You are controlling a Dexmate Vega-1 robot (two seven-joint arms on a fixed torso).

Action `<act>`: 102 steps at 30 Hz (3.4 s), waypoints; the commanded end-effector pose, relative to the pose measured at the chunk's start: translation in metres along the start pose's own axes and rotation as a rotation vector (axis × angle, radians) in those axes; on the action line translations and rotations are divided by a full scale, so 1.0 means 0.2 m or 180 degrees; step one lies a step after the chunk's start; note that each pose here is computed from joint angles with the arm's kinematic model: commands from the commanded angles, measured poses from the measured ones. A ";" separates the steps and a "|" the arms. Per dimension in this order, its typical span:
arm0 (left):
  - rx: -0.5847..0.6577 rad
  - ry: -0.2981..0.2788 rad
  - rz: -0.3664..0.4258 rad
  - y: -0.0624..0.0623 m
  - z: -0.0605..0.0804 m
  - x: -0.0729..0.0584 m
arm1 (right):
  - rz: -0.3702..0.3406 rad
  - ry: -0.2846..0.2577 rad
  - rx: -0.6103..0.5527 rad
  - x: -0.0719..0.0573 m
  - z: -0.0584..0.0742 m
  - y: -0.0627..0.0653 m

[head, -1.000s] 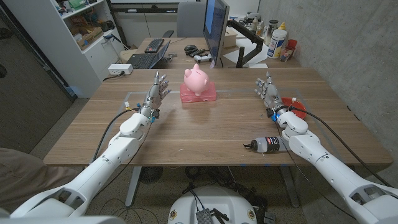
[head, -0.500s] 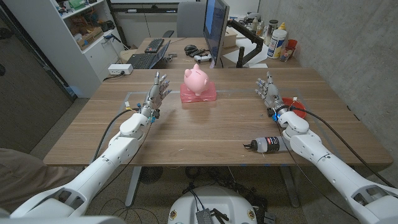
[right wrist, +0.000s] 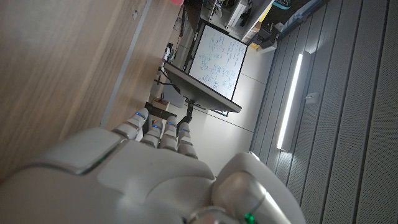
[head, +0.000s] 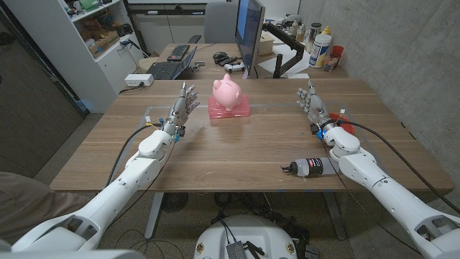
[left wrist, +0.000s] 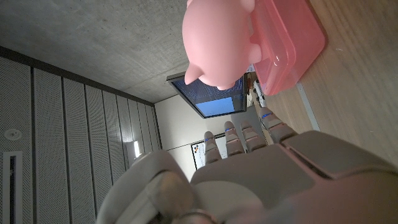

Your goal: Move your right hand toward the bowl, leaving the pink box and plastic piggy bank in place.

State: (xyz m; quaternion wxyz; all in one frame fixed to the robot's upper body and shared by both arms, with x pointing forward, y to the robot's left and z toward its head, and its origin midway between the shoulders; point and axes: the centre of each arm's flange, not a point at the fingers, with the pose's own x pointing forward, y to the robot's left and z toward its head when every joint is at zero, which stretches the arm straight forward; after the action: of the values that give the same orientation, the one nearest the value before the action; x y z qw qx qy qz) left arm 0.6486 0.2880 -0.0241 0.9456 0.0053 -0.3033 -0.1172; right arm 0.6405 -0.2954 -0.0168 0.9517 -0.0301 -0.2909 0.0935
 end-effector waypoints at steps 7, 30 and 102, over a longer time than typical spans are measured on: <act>-0.0063 -0.0067 -0.0039 0.01 -0.01 0.02 | -0.0009 0.0079 -0.0447 -0.03 0.07 0.01; -0.0105 -0.0090 -0.0083 0.04 -0.02 0.04 | -0.0054 0.0115 -0.0965 -0.08 0.17 0.04; -0.0141 -0.0056 -0.0123 0.01 -0.02 0.02 | -0.0410 0.0355 -0.2376 -0.25 0.27 0.02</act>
State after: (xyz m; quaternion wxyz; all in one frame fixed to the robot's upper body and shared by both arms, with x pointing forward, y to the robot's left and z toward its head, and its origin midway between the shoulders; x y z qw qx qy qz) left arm 0.6545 0.2925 -0.0237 0.9401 -0.0136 -0.3109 -0.1394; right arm 0.5739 -0.2946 0.0070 0.8991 -0.3399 -0.2692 -0.0601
